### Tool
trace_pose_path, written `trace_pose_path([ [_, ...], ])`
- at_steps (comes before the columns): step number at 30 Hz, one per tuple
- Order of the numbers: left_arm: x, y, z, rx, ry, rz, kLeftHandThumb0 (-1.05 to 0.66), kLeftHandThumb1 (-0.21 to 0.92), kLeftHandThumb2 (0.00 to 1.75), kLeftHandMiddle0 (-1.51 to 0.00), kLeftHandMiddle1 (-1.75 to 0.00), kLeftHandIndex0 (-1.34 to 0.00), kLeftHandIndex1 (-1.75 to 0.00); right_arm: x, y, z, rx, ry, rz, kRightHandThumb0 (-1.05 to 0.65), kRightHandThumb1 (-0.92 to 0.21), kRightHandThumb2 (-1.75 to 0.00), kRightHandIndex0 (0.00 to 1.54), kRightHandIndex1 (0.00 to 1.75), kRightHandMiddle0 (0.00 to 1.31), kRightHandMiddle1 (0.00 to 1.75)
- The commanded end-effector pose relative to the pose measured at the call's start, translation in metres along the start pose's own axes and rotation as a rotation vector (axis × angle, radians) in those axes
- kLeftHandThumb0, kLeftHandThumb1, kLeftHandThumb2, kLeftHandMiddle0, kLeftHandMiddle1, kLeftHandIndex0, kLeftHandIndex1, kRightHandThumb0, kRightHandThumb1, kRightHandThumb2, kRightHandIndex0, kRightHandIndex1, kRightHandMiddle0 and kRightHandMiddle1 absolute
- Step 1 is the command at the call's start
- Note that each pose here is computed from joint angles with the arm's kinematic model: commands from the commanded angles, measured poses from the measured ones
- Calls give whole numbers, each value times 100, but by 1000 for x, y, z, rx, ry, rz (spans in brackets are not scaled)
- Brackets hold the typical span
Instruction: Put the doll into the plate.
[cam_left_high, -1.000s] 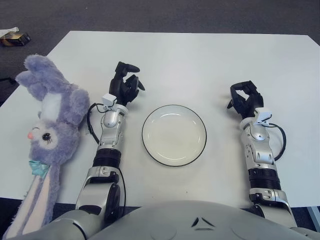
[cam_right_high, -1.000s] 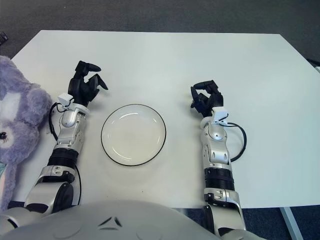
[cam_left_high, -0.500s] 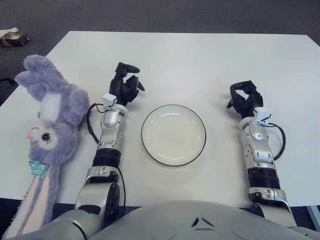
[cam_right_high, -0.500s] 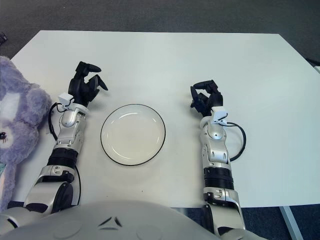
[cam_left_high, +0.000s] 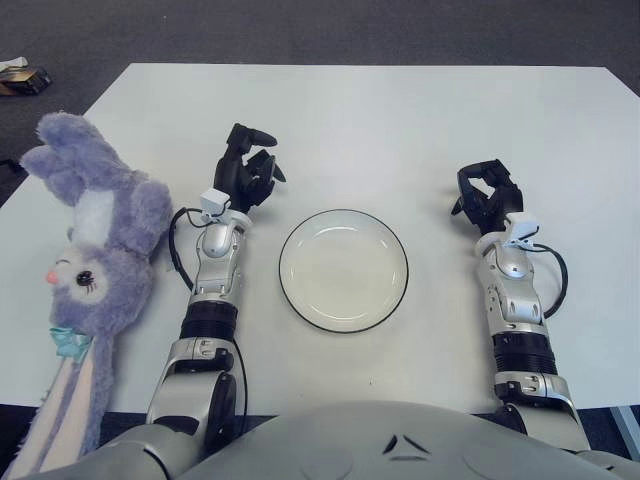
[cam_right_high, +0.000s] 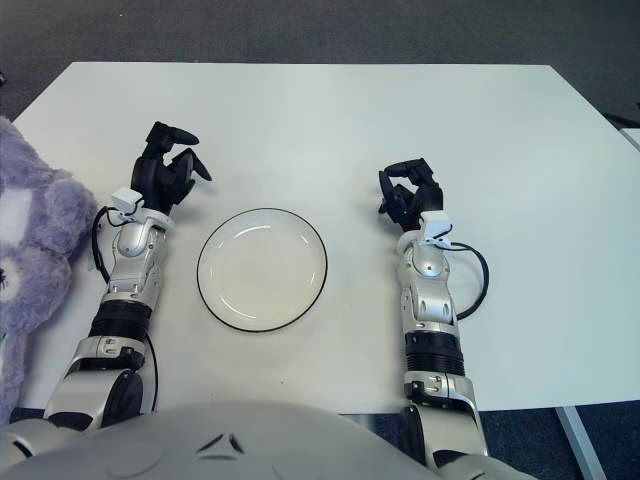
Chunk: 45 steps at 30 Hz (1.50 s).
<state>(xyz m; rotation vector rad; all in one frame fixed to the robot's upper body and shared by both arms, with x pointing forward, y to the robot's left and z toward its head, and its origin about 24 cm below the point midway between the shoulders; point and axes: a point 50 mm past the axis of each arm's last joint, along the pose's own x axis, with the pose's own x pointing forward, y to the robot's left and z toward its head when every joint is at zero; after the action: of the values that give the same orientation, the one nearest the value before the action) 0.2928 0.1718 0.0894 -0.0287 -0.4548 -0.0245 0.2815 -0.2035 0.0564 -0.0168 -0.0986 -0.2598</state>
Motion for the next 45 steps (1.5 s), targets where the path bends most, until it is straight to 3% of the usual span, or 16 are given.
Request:
trace_pose_path([
  [1,-10,4,-1,16,11,24,-35,92,38,-79,-171,-34,-161,-11,-3,-24,-9,113,-16,-35,-92,-35,95,175,38,157],
  [6,-9,5,14,44,-41,39,-35,92,39,-79,-170,-34,-161,-11,-2,-24,-9,114,-15,-35,-92,-35,95,175,38,157],
  [12,-5,7,18,69,-73,66,-35,92,40,-77,-172,-33,-162,-8,-2,-26,-10,119,-14,-35,-92,-35,96,175,38,157],
  [18,12,11,26,107,-102,71,-35,92,40,-76,-174,-33,-162,-4,-2,-28,-11,122,-14,-35,-92,-35,96,175,38,157],
  [30,42,18,62,86,-137,45,-35,92,40,-74,-173,-32,-163,1,-1,-29,-19,130,-17,-36,-92,-35,96,175,38,157],
  [36,51,28,85,95,-144,47,-35,92,42,-74,-171,-31,-164,2,0,-32,-22,137,-18,-36,-92,-35,96,175,38,157],
  [45,54,38,94,73,-155,51,-35,92,43,-73,-170,-29,-166,3,0,-33,-26,141,-20,-36,-92,-35,95,175,38,157],
])
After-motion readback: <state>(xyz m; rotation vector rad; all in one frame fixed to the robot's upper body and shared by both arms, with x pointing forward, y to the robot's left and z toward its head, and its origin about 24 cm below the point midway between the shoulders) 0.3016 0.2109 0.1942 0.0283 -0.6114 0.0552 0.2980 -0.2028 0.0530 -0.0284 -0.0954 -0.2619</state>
